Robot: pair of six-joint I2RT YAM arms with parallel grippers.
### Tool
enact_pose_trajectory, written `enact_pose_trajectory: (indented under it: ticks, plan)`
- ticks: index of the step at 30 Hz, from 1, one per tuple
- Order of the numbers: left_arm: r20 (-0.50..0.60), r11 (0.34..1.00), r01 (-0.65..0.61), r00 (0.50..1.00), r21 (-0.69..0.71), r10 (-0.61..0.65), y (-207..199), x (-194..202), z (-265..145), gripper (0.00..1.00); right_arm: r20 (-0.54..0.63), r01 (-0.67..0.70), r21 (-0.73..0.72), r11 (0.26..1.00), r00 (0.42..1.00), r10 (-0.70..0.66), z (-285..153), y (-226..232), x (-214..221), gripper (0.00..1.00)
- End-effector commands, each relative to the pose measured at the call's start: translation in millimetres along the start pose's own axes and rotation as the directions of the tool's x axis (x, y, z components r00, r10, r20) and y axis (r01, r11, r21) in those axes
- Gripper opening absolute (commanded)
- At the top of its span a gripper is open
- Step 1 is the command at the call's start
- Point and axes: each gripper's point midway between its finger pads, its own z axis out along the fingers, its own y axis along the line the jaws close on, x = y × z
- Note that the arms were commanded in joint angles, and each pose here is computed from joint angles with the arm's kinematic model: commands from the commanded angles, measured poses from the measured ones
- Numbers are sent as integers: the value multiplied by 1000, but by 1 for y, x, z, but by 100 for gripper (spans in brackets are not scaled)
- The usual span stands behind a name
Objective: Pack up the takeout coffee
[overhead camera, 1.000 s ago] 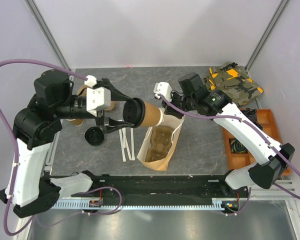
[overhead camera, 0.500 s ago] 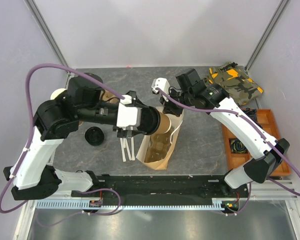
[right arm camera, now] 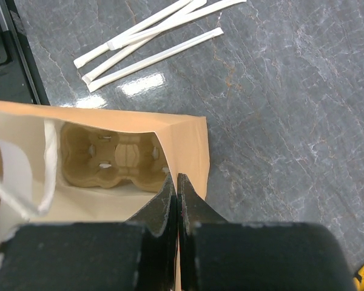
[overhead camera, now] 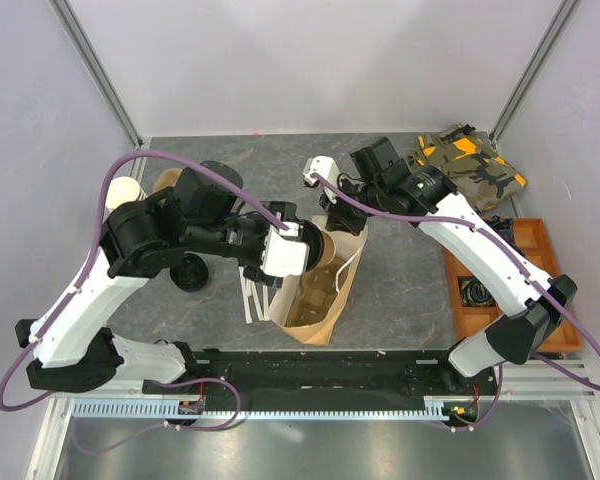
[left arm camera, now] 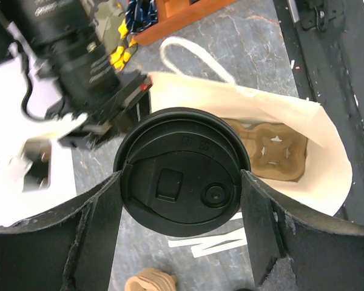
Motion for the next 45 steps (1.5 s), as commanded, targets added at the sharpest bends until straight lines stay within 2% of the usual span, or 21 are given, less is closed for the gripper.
enact_pose_trajectory:
  ticks: [1,15,21,45]
  plan:
    - [-7,995,-97,995,19,97,0,-5,10,33,43,-34,-5,999,999,34,-5,-1,-17,0]
    - [-169,988,-110,977,110,128,-15,25,39,33,14,-46,19,999,999,46,-6,-2,-18,0]
    - [-174,982,-125,973,140,148,-20,23,48,33,9,-57,-3,998,998,57,-2,2,-18,0]
    - [-234,963,-146,951,226,199,-36,64,100,33,90,75,-81,994,994,-68,-10,19,-32,0]
